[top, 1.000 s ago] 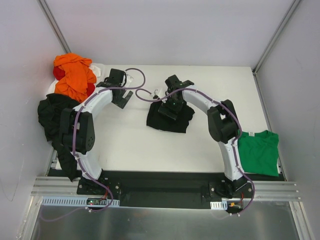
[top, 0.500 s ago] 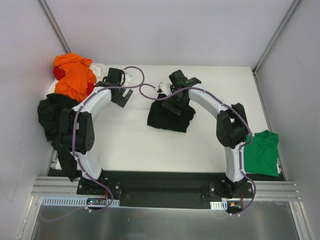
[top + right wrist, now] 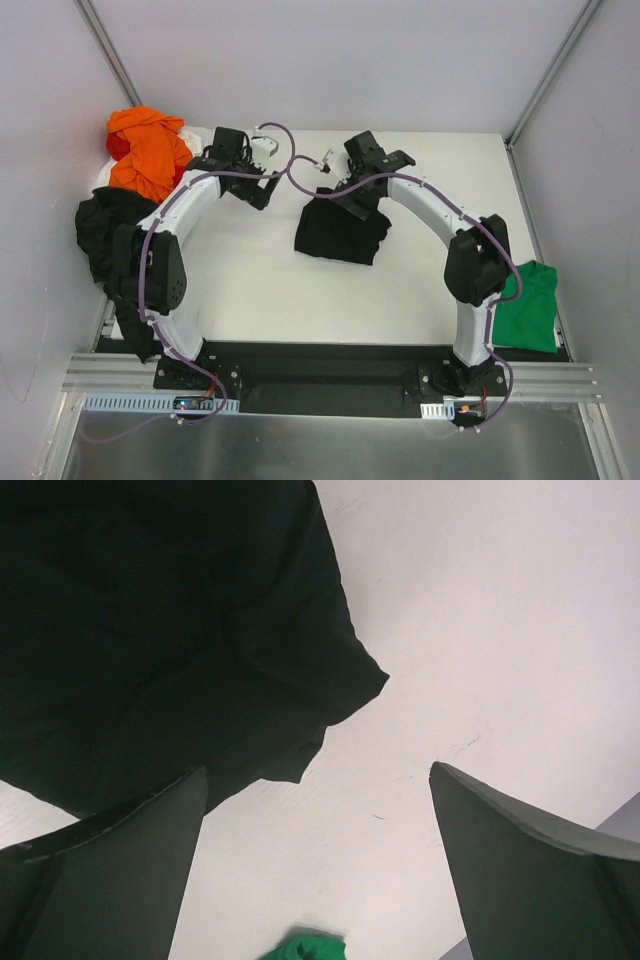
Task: Fold and stack the t-shirts
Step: Fold the long partially folded tshirt into a neat square, then put the neatly folded tshirt into the corner of the board with the right arm
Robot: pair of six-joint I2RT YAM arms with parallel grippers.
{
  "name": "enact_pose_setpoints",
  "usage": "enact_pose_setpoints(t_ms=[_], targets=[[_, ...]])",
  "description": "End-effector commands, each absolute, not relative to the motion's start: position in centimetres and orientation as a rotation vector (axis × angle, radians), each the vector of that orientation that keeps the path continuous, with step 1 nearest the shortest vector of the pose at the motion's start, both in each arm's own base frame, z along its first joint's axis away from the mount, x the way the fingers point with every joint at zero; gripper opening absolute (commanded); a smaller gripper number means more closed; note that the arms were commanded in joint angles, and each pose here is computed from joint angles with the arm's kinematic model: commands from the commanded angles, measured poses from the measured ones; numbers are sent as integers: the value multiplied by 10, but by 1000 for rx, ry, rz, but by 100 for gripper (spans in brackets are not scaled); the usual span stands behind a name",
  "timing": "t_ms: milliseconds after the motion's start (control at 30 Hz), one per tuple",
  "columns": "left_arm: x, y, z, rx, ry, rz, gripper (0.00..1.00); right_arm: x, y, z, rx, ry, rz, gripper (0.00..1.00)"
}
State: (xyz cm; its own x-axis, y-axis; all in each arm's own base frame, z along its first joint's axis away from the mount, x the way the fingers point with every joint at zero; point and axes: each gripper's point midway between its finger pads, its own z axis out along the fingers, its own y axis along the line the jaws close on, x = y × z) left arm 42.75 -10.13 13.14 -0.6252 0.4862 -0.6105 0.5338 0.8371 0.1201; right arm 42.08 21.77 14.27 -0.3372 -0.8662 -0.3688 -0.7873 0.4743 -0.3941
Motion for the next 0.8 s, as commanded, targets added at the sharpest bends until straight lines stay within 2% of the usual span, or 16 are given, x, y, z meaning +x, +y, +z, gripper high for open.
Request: enact_pose_setpoints(t_ms=[0,67,200,333,633,767], targets=[[420,-156,179,827,2202,-422,99,411,219,143,-1298,2247,-134,96],[424,-158,177,803,2215,-432,99,396,222,133,-1311,2276,-80,96],[448,-128,147,715,2329,-199,99,368,229,121,-1403,2248,-141,96],[455,-115,136,678,2366,-102,99,352,238,123,-1417,2222,-153,96],[454,-122,155,660,2330,-146,99,341,246,127,-1408,2220,-112,96],[441,-135,160,702,2322,-250,99,346,238,124,-1399,2226,-157,96]])
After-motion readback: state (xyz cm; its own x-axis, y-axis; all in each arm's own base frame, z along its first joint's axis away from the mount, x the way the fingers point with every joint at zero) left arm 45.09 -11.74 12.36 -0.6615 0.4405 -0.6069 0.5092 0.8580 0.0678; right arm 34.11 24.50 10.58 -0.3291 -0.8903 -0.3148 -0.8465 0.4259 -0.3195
